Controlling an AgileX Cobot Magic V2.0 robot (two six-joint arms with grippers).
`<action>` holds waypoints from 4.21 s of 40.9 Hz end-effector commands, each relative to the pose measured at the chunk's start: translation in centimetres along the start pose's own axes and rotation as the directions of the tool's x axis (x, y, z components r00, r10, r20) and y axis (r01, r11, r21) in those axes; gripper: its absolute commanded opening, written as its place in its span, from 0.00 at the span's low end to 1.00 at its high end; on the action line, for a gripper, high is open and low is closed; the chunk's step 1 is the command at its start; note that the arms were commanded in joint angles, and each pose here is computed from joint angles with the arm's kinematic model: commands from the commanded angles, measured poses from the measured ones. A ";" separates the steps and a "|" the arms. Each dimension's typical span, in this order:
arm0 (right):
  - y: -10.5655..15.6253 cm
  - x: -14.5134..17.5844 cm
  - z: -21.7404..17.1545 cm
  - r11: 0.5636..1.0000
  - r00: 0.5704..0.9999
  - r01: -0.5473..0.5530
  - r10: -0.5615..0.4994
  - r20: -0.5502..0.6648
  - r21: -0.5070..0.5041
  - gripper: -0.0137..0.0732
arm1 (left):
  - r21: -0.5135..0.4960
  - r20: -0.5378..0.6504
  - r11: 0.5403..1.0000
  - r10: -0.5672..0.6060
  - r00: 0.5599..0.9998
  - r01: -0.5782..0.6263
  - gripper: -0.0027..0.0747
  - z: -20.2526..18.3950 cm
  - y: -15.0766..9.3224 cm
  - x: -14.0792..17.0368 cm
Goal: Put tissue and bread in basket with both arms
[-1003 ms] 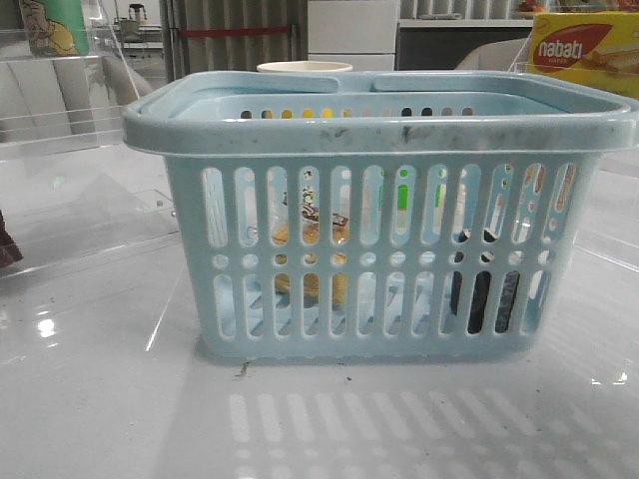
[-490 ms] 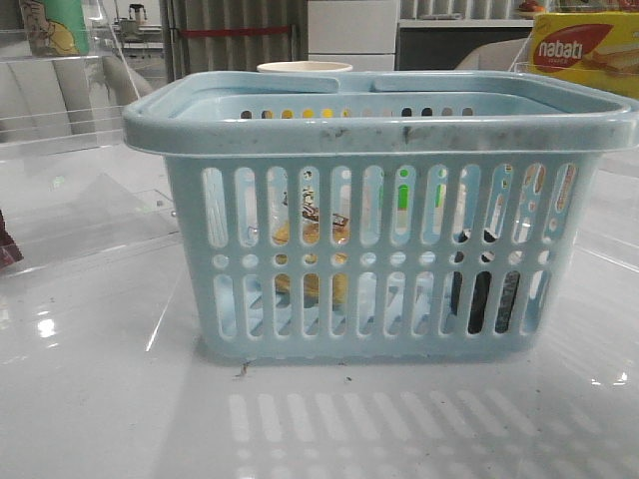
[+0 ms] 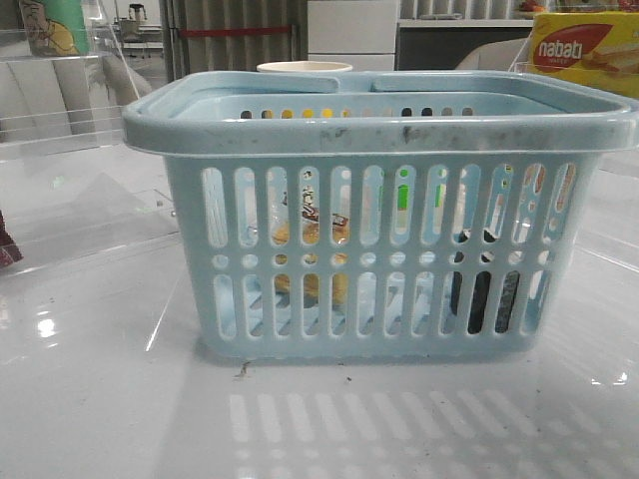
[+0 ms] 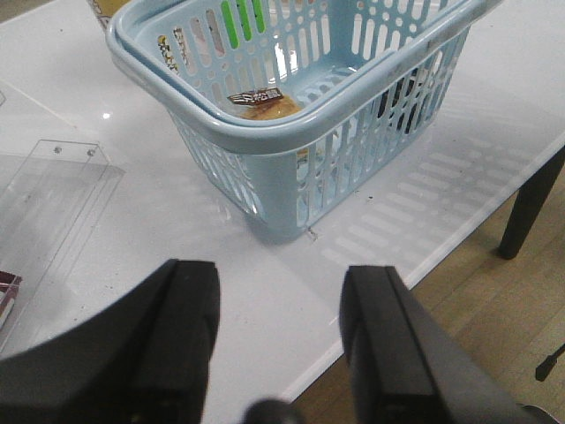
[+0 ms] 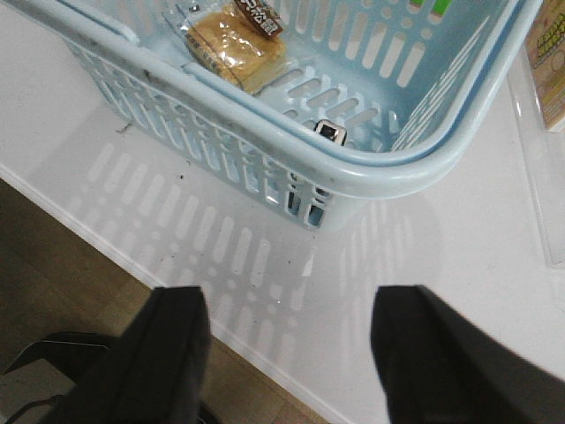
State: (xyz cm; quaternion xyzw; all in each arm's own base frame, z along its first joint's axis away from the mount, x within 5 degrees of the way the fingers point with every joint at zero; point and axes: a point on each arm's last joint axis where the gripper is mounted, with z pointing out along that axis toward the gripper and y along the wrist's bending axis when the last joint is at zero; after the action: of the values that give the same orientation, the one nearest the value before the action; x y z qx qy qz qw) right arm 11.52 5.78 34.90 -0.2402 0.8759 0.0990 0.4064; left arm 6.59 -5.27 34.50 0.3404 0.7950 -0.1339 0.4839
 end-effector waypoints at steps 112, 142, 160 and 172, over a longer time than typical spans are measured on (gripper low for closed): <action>-0.2 -1.1 -0.7 1.000 0.996 0.008 -0.010 0.087 0.023 0.22 | -0.539 0.567 0.752 -0.009 0.824 0.379 0.15 2.9 1.4 13.7; -1.1 0.8 -2.2 0.992 0.977 -0.052 0.026 0.210 0.119 0.22 | -0.539 0.567 0.752 -0.009 0.824 0.379 0.15 2.9 1.4 13.7; -2.0 9.1 -1.8 0.884 0.776 -0.258 -0.051 0.628 0.389 0.22 | -0.539 0.567 0.752 -0.009 0.824 0.379 0.15 2.9 1.4 13.7; -1.8 14.8 1.9 0.850 0.749 -0.298 -0.075 0.658 0.435 0.22 | -0.539 0.567 0.752 -0.009 0.824 0.379 0.15 2.9 1.4 13.7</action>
State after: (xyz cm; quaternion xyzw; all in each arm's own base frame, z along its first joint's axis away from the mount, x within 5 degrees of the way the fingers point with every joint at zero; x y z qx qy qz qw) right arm 5.63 0.06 21.74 -0.0212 0.7326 -0.0194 0.6801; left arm 5.63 -0.18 20.53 0.0265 0.6976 0.0063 0.7160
